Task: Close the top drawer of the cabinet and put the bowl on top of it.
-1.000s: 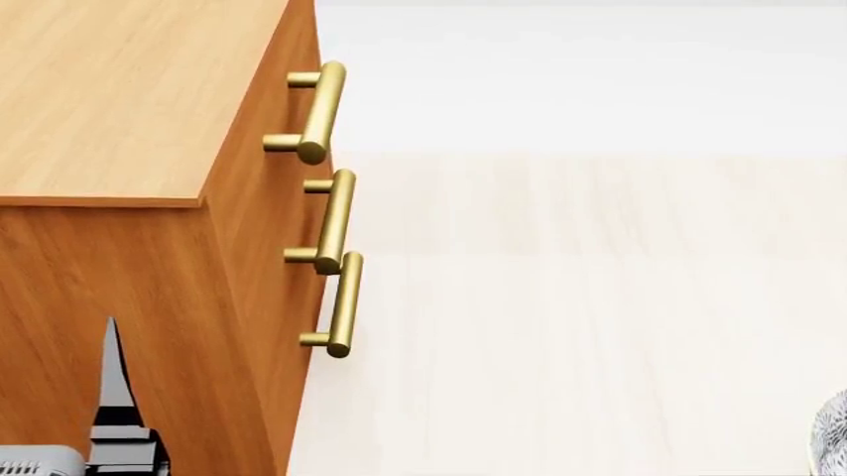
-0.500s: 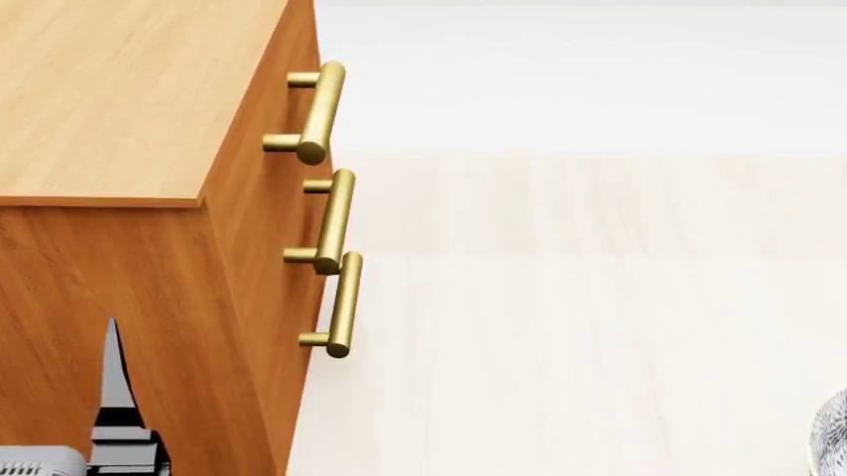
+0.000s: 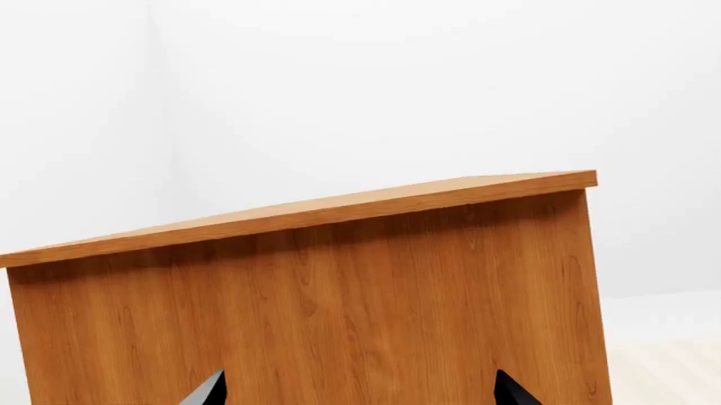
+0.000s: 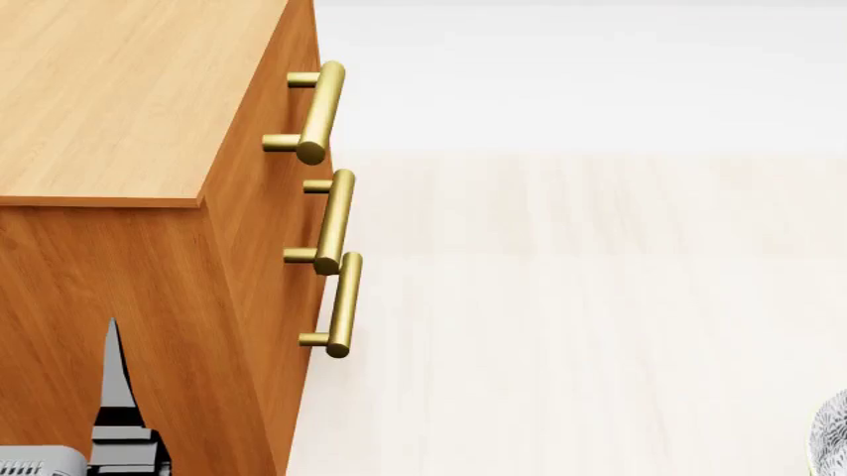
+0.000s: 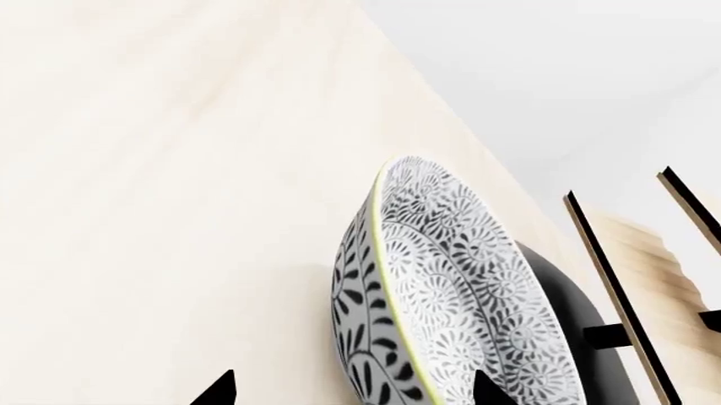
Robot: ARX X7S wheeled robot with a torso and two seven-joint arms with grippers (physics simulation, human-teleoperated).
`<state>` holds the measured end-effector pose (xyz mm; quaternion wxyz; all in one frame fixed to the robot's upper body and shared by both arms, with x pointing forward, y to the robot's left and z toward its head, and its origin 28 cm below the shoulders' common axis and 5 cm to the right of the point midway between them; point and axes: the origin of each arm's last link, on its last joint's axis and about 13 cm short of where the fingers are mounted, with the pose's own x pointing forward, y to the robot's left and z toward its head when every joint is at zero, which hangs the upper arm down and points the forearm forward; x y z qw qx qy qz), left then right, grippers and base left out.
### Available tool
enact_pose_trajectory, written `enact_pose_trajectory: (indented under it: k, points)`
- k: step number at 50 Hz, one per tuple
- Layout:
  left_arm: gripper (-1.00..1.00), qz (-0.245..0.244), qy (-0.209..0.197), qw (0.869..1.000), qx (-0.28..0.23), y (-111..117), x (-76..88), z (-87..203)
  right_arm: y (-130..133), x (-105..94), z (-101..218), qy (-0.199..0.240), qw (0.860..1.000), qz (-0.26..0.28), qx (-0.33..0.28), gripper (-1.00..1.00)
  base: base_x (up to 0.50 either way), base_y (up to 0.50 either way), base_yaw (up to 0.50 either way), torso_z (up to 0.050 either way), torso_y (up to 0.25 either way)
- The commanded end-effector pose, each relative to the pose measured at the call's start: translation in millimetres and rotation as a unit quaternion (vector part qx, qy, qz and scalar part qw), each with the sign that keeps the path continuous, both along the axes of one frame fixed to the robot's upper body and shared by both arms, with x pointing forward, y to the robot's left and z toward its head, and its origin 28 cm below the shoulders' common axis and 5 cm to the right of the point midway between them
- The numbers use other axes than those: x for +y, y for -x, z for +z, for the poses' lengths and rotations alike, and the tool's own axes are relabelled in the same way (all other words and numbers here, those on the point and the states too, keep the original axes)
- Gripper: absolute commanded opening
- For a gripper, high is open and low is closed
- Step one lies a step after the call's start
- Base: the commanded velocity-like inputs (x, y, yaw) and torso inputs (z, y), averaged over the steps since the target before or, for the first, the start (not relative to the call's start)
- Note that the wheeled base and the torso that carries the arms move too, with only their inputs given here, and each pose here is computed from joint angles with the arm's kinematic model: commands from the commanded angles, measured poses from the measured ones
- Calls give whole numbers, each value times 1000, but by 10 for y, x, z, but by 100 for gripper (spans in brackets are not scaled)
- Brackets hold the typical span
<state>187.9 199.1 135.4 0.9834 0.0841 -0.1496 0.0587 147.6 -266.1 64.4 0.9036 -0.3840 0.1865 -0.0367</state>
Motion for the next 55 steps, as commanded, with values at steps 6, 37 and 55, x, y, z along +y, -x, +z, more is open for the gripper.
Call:
enact_pose_trajectory:
  k: [6,37,55]
  points:
    - [100,1,0,1000,0,-1,-2,1,-28,17,-31,-10,1000,3,4,100,0,0,0,0,0]
    - [100,-3,3,1000,0,-30,-17,-14,-15,-38,114,4,1000,-4,2,100,0,0,0,0,0]
    - [100,-1,-1,1000,7,-73,-24,-49,-165,-17,-109,-16,1000,-1,10,100,0,0,0,0,0]
